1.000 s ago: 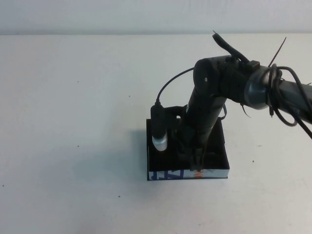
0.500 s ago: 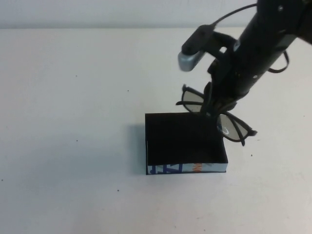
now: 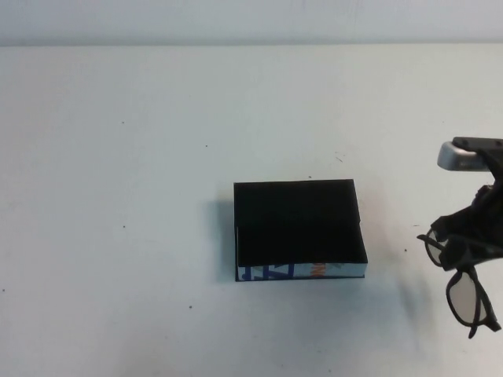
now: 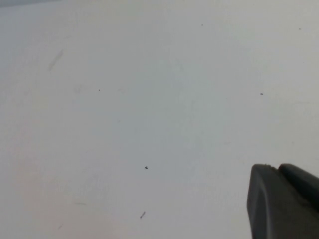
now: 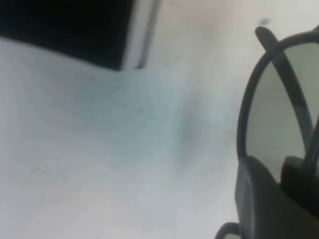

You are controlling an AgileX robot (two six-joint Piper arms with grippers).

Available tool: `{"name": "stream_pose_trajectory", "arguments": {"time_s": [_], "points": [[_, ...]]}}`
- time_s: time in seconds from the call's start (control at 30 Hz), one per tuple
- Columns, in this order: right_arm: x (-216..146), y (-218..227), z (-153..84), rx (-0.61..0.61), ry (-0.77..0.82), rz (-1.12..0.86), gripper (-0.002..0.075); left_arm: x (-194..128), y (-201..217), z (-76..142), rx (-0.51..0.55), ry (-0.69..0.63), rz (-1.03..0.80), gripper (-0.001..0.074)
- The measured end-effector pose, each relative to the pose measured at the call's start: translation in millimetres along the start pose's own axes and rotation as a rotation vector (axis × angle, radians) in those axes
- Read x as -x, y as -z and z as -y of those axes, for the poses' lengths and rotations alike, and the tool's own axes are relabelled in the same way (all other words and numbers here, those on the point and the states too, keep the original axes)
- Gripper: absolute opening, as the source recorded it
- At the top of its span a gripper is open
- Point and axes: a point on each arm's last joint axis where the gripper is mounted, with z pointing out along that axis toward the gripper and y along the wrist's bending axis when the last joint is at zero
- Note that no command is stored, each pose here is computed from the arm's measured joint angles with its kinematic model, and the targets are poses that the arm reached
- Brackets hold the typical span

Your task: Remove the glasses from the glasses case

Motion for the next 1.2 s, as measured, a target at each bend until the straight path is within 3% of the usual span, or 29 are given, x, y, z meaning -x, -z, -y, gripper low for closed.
{"name": "stream_pose_trajectory", "arguments": {"time_s": [0.3,0.67,0.8,0.93,1.2], "points": [[0,-29,19,-0.072,-0.069,0.138,0.0069,0,0,0,0.0,0.0,0.0,-0.0004],[6,-44,26,-0.083,-0.091,0.148,0.0203,0,0,0,0.0,0.0,0.0,-0.0004],[3,-27,19,-0.072,-0.082,0.19,0.0282,0,0,0,0.0,0.0,0.0,-0.0004],[-9,14,4,-0.058,-0.057,0.325,0.0298,0,0,0,0.0,0.0,0.0,-0.0005],[-92,76,-18,-0.084,0.006,0.687,0.0301,0,0,0,0.0,0.0,0.0,-0.0005]]}}
